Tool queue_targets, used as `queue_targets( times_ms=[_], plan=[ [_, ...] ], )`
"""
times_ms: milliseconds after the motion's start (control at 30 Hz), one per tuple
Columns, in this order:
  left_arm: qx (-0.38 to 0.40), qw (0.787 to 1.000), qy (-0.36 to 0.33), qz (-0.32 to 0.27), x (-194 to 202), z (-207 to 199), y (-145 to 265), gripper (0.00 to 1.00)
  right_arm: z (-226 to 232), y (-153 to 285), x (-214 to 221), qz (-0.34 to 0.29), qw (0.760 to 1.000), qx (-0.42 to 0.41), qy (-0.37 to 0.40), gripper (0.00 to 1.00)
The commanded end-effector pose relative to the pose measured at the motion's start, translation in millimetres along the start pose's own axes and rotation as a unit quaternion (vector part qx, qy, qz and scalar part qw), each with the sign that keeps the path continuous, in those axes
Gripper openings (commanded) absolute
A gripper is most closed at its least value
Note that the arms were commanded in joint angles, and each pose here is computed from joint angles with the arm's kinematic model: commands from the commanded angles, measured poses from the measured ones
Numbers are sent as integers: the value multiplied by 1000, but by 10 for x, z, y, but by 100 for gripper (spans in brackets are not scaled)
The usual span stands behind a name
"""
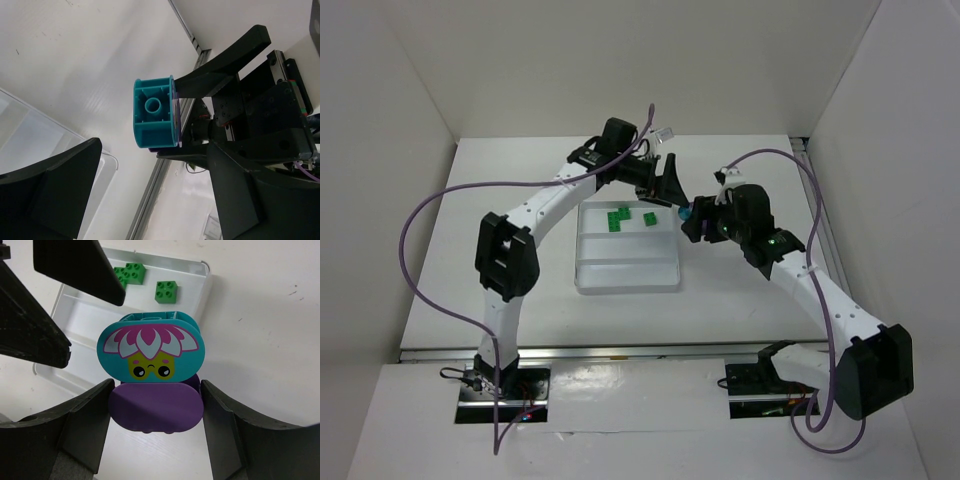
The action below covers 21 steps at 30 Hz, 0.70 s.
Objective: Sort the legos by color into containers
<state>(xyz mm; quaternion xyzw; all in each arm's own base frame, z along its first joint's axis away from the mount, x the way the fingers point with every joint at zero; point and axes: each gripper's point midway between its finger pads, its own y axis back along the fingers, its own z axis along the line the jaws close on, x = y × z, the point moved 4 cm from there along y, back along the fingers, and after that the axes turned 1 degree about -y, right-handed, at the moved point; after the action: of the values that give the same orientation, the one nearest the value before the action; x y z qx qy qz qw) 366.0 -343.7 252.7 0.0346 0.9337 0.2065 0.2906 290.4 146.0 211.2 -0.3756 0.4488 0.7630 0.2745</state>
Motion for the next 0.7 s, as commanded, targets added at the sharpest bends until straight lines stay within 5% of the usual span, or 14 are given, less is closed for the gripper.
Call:
queue_targets(
  times_ms=[0, 467, 667],
  plan=[
    [29, 999, -23, -3, -49, 6, -29, 98, 128, 26, -164, -20, 999, -32, 18, 67],
    [21, 1000, 9, 16, 18, 212, -297, 98, 153, 10, -203, -25, 999, -39, 19, 67],
    [58, 998, 18, 26, 95, 86, -362, 86, 140, -39, -184, -20, 999, -37, 18, 67]
  ],
)
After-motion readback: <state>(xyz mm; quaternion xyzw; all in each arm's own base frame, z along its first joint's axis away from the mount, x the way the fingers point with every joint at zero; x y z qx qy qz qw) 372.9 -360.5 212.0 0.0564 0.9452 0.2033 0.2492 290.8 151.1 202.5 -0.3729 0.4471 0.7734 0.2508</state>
